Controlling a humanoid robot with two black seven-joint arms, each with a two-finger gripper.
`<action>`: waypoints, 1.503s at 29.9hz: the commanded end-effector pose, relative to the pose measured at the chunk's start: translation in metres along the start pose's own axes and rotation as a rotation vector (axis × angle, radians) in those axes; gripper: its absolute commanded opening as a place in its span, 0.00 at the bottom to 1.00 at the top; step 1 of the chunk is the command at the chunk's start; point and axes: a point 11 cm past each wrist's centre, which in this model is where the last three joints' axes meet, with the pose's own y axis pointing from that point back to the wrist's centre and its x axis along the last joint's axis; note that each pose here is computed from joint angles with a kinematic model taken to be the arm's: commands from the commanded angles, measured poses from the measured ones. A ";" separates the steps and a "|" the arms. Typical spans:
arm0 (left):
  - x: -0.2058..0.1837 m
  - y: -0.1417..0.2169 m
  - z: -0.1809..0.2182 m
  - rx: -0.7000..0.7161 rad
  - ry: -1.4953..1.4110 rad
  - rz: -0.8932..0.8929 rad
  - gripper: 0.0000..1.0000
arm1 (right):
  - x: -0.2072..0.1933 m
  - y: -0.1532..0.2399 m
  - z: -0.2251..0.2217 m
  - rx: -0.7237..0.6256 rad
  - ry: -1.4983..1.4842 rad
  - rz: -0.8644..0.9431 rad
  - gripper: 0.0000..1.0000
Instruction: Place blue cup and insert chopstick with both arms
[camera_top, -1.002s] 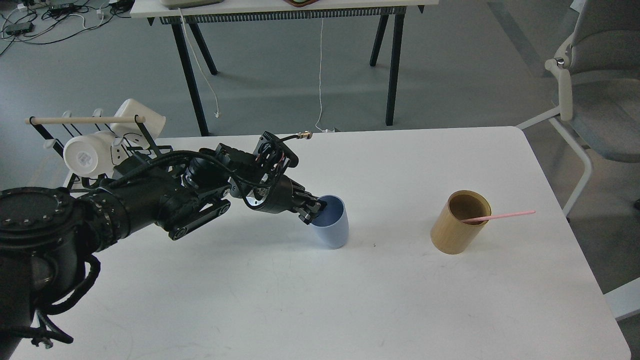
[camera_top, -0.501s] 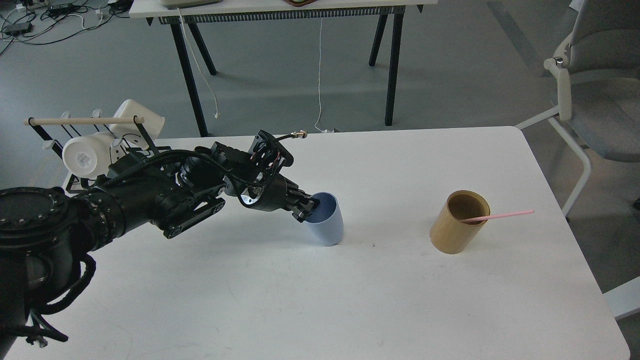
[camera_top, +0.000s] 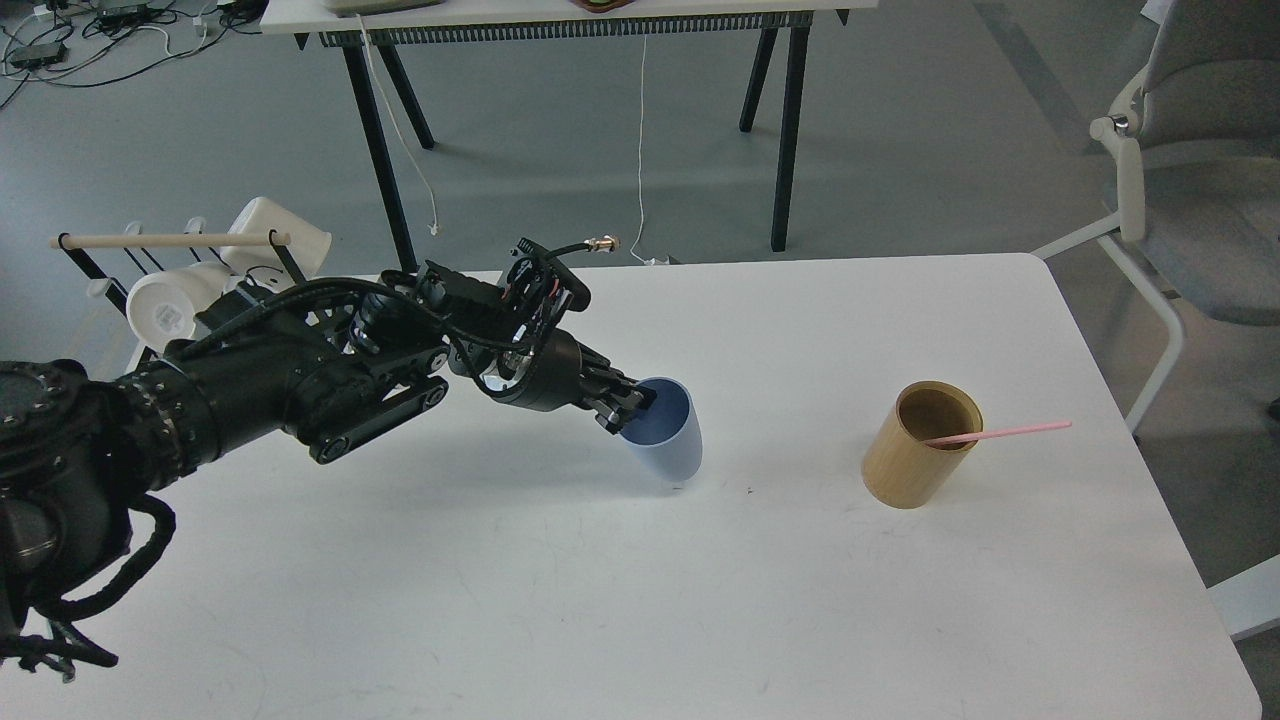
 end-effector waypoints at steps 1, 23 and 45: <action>-0.003 -0.004 0.003 -0.006 0.001 -0.006 0.10 | 0.000 0.000 0.000 -0.001 0.000 0.000 0.99; -0.018 -0.009 0.001 -0.003 0.014 -0.031 0.12 | -0.002 0.000 0.004 -0.004 -0.007 -0.001 0.99; 0.014 0.009 -0.005 -0.086 0.319 0.182 0.68 | -0.010 -0.003 0.006 -0.005 -0.014 -0.026 0.99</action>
